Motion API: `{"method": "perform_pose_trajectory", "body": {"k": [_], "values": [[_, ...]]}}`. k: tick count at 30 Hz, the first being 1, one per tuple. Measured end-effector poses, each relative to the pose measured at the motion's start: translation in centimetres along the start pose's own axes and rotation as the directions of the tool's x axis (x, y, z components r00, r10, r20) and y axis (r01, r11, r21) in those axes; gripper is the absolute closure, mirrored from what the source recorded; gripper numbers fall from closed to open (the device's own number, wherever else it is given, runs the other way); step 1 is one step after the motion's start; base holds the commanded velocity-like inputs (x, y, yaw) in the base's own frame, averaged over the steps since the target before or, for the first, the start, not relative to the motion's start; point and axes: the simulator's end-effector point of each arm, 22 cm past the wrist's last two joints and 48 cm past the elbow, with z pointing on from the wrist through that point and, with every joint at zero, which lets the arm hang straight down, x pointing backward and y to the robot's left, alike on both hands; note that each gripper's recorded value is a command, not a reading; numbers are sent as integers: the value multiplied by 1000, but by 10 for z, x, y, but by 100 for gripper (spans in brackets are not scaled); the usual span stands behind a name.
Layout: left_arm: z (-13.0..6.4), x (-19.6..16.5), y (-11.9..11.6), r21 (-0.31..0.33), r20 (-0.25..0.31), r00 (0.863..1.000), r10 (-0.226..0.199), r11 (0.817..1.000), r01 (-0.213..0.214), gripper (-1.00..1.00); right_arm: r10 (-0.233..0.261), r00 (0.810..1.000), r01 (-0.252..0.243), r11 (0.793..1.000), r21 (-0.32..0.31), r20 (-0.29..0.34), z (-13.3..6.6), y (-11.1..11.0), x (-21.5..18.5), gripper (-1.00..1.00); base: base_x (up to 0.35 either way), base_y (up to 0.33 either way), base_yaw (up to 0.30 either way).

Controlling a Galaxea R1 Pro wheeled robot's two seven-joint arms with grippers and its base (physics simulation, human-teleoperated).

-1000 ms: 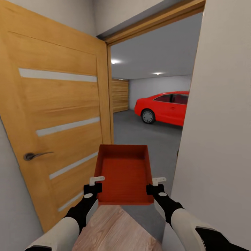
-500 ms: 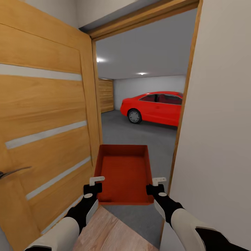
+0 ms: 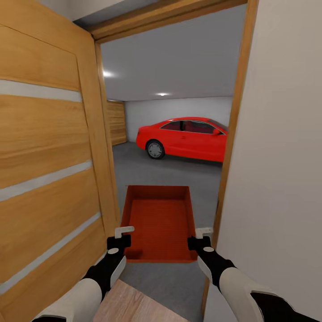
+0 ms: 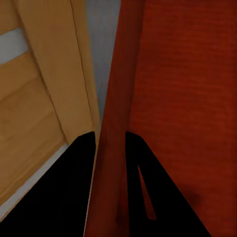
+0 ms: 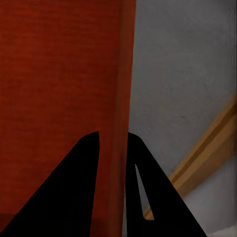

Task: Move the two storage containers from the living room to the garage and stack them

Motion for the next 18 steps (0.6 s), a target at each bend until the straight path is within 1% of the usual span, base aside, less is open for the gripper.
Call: {"method": "perform_pose_trajectory", "body": {"k": [8, 11, 18], "values": [[0, 0, 0, 0, 0, 1000, 0, 1000, 0, 100, 0, 1000, 0, 1000, -1, 0, 0, 0, 0, 100, 244, 216, -270], [0, 0, 0, 0, 0, 1000, 0, 1000, 0, 100, 0, 1000, 0, 1000, -1, 0, 0, 0, 0, 100, 244, 216, -93], [0, 0, 0, -1, 0, 1000, 0, 1000, 0, 100, 0, 1000, 0, 1000, -1, 0, 0, 0, 0, 100, 244, 216, -13]]}}
